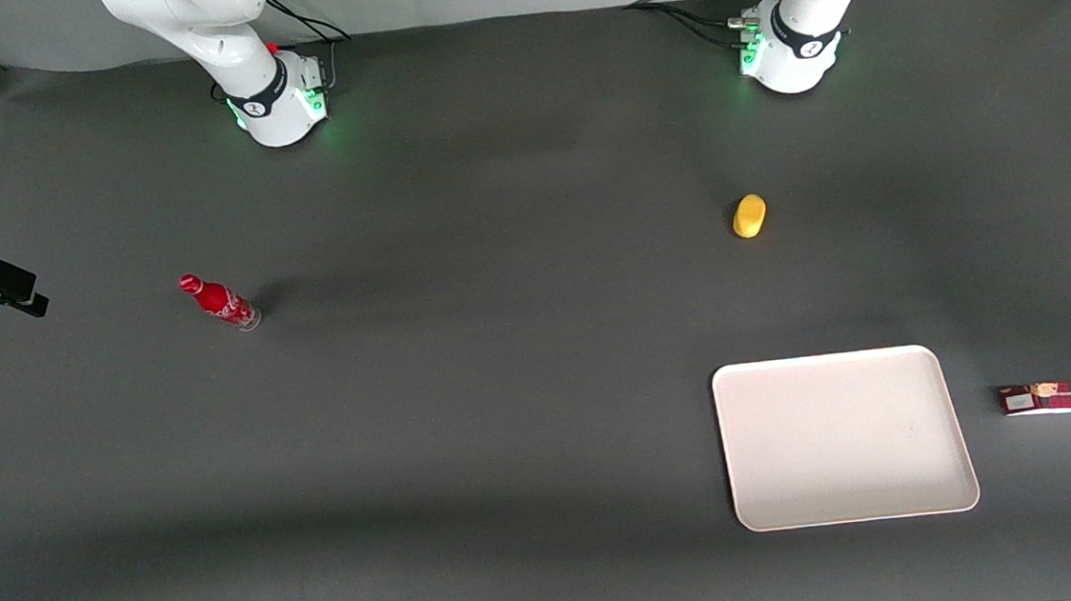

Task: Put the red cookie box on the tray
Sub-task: 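Move the left gripper down over the red plaid shortbread box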

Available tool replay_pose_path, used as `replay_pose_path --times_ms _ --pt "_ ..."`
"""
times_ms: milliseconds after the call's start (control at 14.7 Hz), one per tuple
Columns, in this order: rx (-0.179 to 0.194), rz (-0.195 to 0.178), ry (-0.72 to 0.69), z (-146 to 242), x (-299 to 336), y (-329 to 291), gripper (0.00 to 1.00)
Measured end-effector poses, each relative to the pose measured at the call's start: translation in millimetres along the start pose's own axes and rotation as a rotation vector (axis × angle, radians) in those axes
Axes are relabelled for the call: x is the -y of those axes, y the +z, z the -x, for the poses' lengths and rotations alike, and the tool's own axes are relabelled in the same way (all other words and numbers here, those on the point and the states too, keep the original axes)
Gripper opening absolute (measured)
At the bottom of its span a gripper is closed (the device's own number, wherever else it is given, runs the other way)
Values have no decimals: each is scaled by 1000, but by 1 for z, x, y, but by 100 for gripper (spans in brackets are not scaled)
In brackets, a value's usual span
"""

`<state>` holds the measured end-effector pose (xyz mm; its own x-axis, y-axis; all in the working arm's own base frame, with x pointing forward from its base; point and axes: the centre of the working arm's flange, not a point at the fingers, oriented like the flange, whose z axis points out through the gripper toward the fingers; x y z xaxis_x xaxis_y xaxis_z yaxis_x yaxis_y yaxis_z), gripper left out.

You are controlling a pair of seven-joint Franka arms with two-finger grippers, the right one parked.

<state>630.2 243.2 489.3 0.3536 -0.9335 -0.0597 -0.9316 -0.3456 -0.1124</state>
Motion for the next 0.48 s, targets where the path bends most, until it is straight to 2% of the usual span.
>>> replay_pose_path --times_ms 205,477 --pt "-13 -40 136 13 21 57 100" --pt "23 -73 240 11 52 115 100"
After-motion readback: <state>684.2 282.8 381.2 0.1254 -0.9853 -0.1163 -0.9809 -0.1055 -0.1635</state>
